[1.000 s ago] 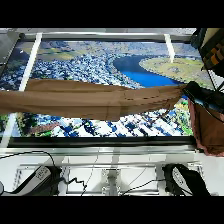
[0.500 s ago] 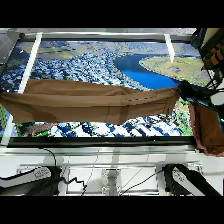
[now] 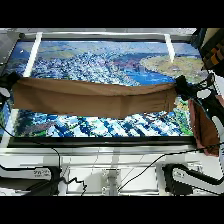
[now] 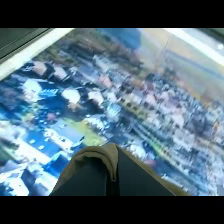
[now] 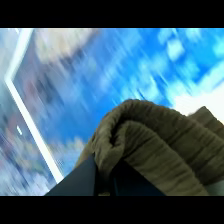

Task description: Fold the clothes and pants, and hang the long-sleeved shirts on hangers.

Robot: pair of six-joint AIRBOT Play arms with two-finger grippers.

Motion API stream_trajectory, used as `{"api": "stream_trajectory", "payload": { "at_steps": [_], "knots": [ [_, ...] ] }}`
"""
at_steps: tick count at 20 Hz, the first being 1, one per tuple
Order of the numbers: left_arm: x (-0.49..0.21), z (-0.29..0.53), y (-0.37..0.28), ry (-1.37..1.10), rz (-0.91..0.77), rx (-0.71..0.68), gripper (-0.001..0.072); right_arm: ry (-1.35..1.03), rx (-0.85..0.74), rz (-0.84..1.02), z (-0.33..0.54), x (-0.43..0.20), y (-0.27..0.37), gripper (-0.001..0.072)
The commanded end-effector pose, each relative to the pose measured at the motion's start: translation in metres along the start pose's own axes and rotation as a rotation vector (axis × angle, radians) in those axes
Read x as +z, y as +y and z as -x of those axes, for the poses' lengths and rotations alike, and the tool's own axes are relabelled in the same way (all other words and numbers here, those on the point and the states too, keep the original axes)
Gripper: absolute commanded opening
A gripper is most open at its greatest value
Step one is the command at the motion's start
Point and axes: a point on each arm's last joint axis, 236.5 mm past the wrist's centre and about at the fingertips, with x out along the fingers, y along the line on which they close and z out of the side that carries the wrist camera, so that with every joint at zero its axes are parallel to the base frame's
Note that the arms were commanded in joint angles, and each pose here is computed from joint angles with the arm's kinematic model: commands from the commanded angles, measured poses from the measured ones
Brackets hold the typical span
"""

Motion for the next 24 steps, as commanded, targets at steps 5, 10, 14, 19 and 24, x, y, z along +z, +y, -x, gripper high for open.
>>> {"api": "stream_trajectory", "payload": {
  "at_steps": [5,10,14,19,24],
  "knots": [
    [-0.003,-0.01,-0.007,-0.046,0.077,-0.011,0.0017,-0.196,0.083,0.014,-0.021,0.018,0.029,0.0028],
    [0.013,-0.006,-0.015,-0.105,0.077,-0.026,0.0685,-0.176,0.067,0.026,-0.029,0.011,0.023,0.0695],
    [0.044,0.011,-0.024,-0.162,0.078,-0.046,0.0692,-0.162,0.088,0.03,-0.027,0.014,0.037,0.0687],
    [0.044,0.05,-0.01,0.016,0.092,-0.024,0.0689,-0.094,0.087,0.057,-0.027,0.003,0.045,0.0687],
    [-0.046,0.104,0.083,0.497,0.184,0.151,0.0688,-0.029,0.062,0.083,-0.028,-0.012,0.038,0.0687]
  ]
}}
